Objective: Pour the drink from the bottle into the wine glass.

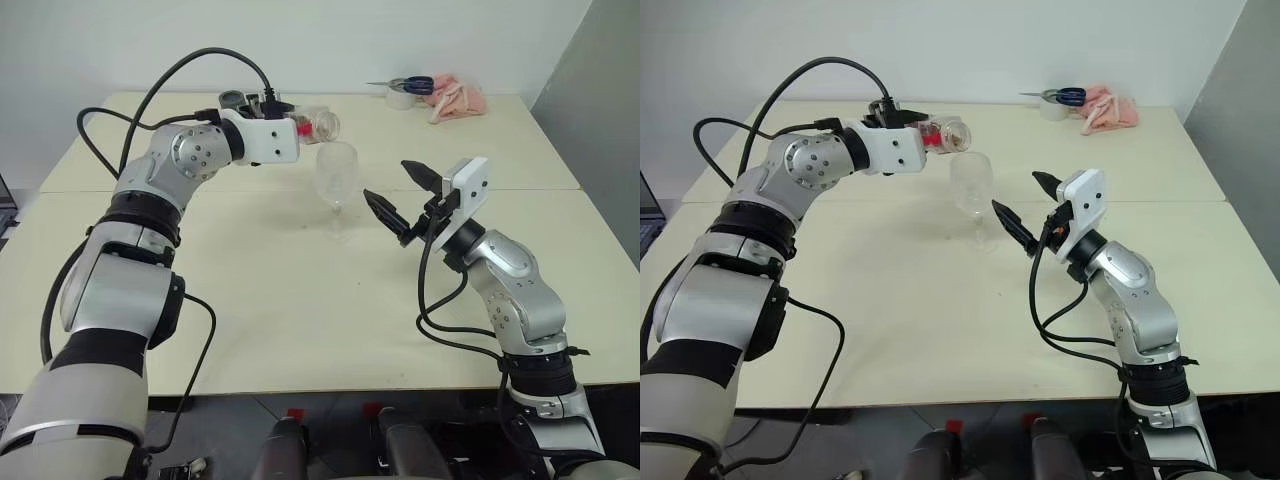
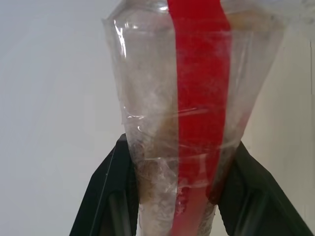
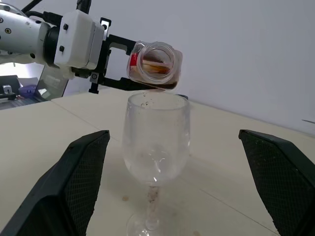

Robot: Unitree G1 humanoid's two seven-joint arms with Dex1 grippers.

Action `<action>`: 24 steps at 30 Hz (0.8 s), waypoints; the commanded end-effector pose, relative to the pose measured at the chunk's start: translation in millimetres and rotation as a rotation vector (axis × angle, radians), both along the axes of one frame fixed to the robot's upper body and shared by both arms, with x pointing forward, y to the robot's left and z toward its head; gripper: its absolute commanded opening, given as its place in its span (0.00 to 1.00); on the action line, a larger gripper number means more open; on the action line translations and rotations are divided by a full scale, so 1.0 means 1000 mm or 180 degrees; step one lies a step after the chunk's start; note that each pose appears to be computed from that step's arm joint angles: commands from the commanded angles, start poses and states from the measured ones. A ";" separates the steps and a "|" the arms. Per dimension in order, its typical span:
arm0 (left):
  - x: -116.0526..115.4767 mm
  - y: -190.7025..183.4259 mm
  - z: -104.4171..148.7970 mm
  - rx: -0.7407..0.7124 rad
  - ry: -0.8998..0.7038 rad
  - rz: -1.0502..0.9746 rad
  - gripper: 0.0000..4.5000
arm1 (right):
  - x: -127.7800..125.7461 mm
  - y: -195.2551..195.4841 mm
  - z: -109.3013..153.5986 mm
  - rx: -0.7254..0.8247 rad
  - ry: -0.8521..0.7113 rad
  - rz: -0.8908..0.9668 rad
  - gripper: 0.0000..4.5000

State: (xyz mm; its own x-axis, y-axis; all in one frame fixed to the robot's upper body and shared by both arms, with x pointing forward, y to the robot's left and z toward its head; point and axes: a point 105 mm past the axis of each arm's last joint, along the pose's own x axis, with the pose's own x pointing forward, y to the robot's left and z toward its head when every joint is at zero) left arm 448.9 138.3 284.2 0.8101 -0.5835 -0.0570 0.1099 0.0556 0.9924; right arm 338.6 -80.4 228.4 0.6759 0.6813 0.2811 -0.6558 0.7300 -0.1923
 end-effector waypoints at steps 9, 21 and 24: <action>-0.004 -0.002 0.034 0.0247 -0.0481 -0.0015 0.37 | -0.007 -0.001 0.016 0.0093 -0.0192 0.0019 1.00; -0.004 -0.003 0.037 0.0525 -0.0660 -0.0018 0.37 | -0.006 -0.002 0.016 0.0125 -0.0178 0.0007 1.00; -0.004 -0.002 0.038 0.0538 -0.0683 -0.0005 0.37 | -0.006 -0.002 0.016 0.0120 -0.0180 0.0011 1.00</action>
